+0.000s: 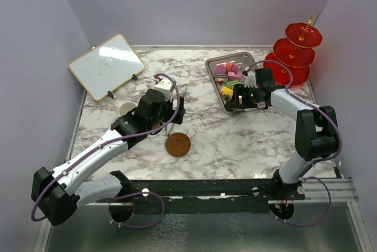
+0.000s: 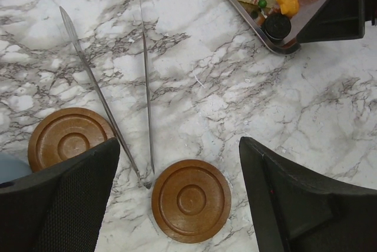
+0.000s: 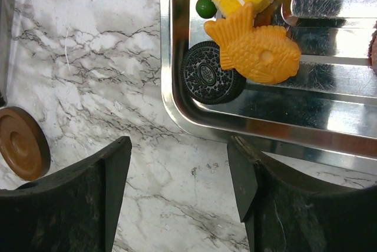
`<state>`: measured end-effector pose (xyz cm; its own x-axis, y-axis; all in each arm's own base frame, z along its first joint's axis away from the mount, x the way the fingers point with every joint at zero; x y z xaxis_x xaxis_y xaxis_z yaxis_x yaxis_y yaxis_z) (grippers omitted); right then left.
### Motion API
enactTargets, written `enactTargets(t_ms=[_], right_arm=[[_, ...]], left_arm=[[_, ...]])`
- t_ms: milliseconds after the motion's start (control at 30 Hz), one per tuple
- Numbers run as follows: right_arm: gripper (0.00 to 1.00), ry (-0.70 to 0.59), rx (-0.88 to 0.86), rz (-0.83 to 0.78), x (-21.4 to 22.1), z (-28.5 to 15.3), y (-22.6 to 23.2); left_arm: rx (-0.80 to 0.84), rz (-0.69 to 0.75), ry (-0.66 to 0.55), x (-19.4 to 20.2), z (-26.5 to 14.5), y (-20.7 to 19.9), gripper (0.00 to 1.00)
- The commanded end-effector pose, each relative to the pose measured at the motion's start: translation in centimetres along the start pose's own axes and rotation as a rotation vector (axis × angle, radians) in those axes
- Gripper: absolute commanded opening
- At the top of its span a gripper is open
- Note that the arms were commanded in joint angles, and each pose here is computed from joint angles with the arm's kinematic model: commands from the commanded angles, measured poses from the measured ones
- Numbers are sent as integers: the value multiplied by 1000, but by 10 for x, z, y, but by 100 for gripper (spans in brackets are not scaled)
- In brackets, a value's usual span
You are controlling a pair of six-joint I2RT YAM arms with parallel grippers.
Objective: Serve the afternoon tea
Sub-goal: Move the tray at the center of the board.
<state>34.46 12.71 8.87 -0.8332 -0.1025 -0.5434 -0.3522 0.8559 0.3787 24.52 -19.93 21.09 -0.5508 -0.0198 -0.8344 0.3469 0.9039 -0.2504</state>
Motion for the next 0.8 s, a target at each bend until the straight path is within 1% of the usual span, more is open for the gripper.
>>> enactTargets(t_ms=[0,200,467,767], right_arm=[[68,-4,6,-9,-1,10,-4],[68,10,-37,-15,3,16,-1],[68,63,-33,4,17,23,-5],[68,84,-60,9,36,19,5]], left_arm=[[-43,24,-77,-10,-14,10,85],[-64,17,-90,-5,-20,17,86],[-61,12,-86,-3,-21,17,86],[-68,6,-91,-1,-22,20,86]])
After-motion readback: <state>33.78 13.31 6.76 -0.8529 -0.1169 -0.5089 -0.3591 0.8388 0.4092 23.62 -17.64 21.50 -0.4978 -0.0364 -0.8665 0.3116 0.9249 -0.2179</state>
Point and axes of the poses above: each gripper's point midway between its finger pads, its own z axis out along the fingers, its own y axis along the line the jaws close on, x = y × z, the point moved 3 cm from there along -z, back along the fingers, and after that the axes turned 5 degrees about -z, right-handed, at the moved point
